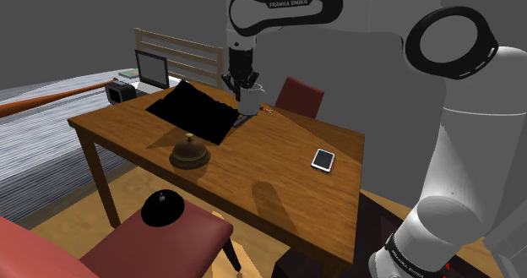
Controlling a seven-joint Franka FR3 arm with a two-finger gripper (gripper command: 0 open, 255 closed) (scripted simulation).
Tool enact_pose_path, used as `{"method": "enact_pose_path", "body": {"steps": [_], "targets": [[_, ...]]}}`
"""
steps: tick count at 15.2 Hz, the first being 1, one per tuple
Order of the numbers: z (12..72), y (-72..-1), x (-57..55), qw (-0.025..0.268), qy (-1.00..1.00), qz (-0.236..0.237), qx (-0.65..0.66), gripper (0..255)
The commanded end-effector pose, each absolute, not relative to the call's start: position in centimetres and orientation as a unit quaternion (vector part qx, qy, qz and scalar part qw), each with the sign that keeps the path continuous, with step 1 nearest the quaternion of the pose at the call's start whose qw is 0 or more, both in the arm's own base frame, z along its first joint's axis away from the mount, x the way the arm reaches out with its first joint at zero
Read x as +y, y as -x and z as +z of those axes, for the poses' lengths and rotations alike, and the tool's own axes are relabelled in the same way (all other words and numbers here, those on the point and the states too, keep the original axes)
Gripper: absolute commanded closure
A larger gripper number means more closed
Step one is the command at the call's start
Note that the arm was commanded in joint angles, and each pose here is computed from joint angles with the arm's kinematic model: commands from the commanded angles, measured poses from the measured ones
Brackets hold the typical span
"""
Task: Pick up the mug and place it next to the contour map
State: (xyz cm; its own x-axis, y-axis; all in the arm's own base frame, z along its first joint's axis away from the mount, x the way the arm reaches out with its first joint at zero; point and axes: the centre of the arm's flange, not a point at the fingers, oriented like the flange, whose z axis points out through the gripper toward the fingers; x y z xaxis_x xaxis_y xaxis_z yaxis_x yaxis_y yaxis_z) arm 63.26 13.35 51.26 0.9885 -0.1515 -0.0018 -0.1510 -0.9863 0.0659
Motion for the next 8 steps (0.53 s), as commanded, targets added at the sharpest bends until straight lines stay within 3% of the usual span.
{"method": "enact_pose_path", "body": {"steps": [1,8], "targets": [[50.3,-63.3,13.4,0.033,-0.997,-0.003,-0.076,255],[46.6,-63.3,13.4,0.033,-0.997,-0.003,-0.076,255]]}}
